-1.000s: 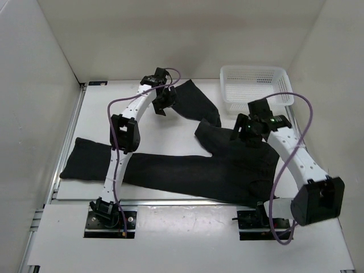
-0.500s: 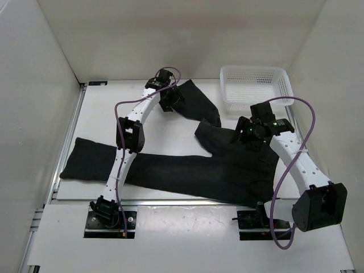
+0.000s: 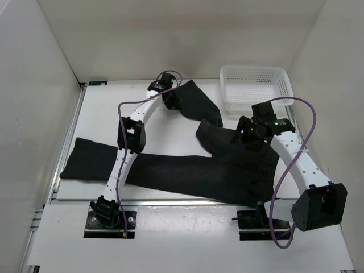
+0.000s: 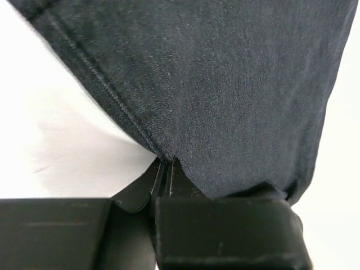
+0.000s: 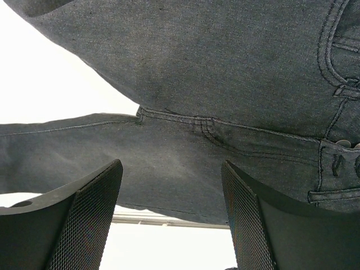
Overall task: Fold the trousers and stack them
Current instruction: Flatten the trousers out
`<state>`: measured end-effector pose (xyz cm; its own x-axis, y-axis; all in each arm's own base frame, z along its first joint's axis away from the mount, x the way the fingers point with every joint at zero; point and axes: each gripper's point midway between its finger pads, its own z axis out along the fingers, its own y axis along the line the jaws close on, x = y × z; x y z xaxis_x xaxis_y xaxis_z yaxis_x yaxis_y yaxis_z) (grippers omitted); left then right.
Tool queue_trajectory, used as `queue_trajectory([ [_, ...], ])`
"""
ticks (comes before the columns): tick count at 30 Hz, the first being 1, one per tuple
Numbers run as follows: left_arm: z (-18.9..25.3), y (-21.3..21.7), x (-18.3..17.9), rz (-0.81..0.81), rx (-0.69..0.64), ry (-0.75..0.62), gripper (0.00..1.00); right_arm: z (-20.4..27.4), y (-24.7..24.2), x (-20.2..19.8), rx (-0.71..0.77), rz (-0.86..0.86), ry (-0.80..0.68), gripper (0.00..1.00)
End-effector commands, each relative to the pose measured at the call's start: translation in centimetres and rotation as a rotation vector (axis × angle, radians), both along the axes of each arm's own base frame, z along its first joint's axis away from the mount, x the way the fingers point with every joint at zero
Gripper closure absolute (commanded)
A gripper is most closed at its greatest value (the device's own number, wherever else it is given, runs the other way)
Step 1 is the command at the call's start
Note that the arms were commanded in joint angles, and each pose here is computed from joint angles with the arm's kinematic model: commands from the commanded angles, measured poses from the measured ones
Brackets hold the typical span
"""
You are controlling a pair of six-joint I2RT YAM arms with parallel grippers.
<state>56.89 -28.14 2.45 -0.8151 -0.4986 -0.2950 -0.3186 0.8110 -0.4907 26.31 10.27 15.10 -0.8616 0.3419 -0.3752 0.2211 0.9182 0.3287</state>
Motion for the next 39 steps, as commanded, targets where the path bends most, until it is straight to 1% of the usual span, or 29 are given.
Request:
queue_trajectory([
  [1, 10.0, 4.5, 0.8, 0.061, 0.047, -0.144, 0.9, 1.6, 0.1, 0.6, 0.014, 0.015, -0.047, 0.24],
  [2, 11.7, 6.0, 0.7, 0.091, 0.062, -0.164, 0.9, 1.6, 0.0, 0.3, 0.015, 0.015, -0.05, 0.24],
  [3, 13.2, 8.7, 0.8, 0.128, 0.113, -0.192, 0.9, 1.6, -0.2, 0.4, 0.015, 0.006, -0.051, 0.24],
  [4, 15.9, 10.3, -0.3, 0.147, 0.129, -0.22, 0.9, 1.5, -0.4, 0.2, 0.007, 0.001, -0.054, 0.24],
  [5, 16.9, 11.6, -0.7, 0.163, 0.147, -0.232, 0.9, 1.2, -0.7, 0.1, 0.005, -0.008, -0.043, 0.24],
  [6, 16.4, 14.3, -1.4, 0.194, 0.193, -0.208, 0.9, 1.2, -0.7, 0.1, 0.005, -0.008, -0.043, 0.25],
  [7, 17.0, 15.4, -2.0, 0.201, 0.201, -0.21, 0.9, 0.8, -1.1, 0.1, -0.006, -0.023, -0.036, 0.25],
  [8, 19.7, 16.8, -3.0, 0.224, 0.209, -0.248, 0.9, 0.5, -1.2, -0.1, -0.008, -0.023, -0.027, 0.25],
  [9, 19.9, 18.9, -3.5, 0.246, 0.236, -0.246, 0.9, 0.5, -1.4, 0.0, -0.008, -0.032, -0.027, 0.25],
  [10, 18.9, 19.9, -4.6, 0.245, 0.255, -0.212, 0.9, 0.5, -1.7, 0.1, -0.009, -0.043, -0.027, 0.25],
  [11, 20.1, 20.8, -5.4, 0.252, 0.259, -0.229, 0.9, -0.2, -1.8, -0.1, -0.013, -0.043, -0.006, 0.25],
  [13, 18.7, 22.9, -6.6, 0.254, 0.303, -0.188, 0.9, -0.9, -1.9, 0.0, -0.013, -0.064, 0.026, 0.27],
  [14, 18.4, 23.0, -7.0, 0.245, 0.311, -0.18, 0.9, -1.6, -2.0, -0.2, -0.018, -0.064, 0.049, 0.28],
  [17, 16.0, 25.6, -8.6, 0.261, 0.364, -0.085, 0.9, -3.0, -2.1, 0.6, -0.007, -0.096, 0.094, 0.3],
  [19, 15.5, 26.6, -9.5, 0.252, 0.385, -0.048, 0.9, -3.8, -2.0, 1.2, -0.009, -0.096, 0.107, 0.32],
  [21, 15.7, 27.8, -9.9, 0.267, 0.413, -0.031, 0.9, -4.4, -2.2, 1.4, -0.006, -0.096, 0.123, 0.32],
  [23, 17.2, 28.8, -9.9, 0.287, 0.465, -0.066, 0.9, -3.9, -2.4, 1.9, -0.003, -0.106, 0.109, 0.33],
  [25, 18.4, 29.5, -9.7, 0.299, 0.467, -0.093, 0.9, -3.7, -2.4, 2.1, -0.006, -0.097, 0.098, 0.33],
  [27, 20.3, 29.9, -8.1, 0.287, 0.442, -0.153, 0.9, -3.3, -2.6, 2.6, -0.002, -0.106, 0.08, 0.33],
  [28, 19.6, 29.7, -7.4, 0.275, 0.435, -0.132, 0.9, -3.3, -2.5, 2.6, 0.006, -0.102, 0.082, 0.33],
  [29, 22.3, 29.2, -6.1, 0.266, 0.406, -0.205, 0.9, -3.3, -2.5, 2.6, 0.006, -0.102, 0.082, 0.33],
  [31, 22.9, 28.6, -4.6, 0.247, 0.374, -0.223, 0.9, -3.3, -2.4, 2.6, 0.01, -0.11, 0.083, 0.33],
  [32, 23.9, 28.2, -4.7, 0.236, 0.356, -0.233, 0.9, -2.9, -2.4, 2.6, 0.017, -0.119, 0.073, 0.33],
  [33, 26.6, 28.2, -4.3, 0.241, 0.354, -0.308, 0.9, -2.7, -2.7, 2.4, 0.019, -0.128, 0.063, 0.33],
  [35, 29.4, 29.0, -5.2, 0.267, 0.351, -0.363, 0.9, -2.1, -3.0, 2.2, 0.023, -0.138, 0.04, 0.33],
  [36, 28.4, 30.0, -5.6, 0.279, 0.349, -0.344, 0.9, -2.8, -3.5, 1.6, 0.021, -0.152, 0.059, 0.33],
  [37, 30.5, 30.5, -7.3, 0.294, 0.34, -0.385, 0.9, -3.0, -4.0, 1.4, 0.021, -0.171, 0.062, 0.32],
  [38, 30.1, 31.1, -8.2, 0.314, 0.338, -0.372, 0.9, -3.1, -4.1, 1.1, 0.016, -0.162, 0.06, 0.32],
  [39, 25.6, 32.6, -9.8, 0.331, 0.358, -0.259, 0.9, -3.8, -4.5, 0.6, 0.013, -0.174, 0.083, 0.32],
])
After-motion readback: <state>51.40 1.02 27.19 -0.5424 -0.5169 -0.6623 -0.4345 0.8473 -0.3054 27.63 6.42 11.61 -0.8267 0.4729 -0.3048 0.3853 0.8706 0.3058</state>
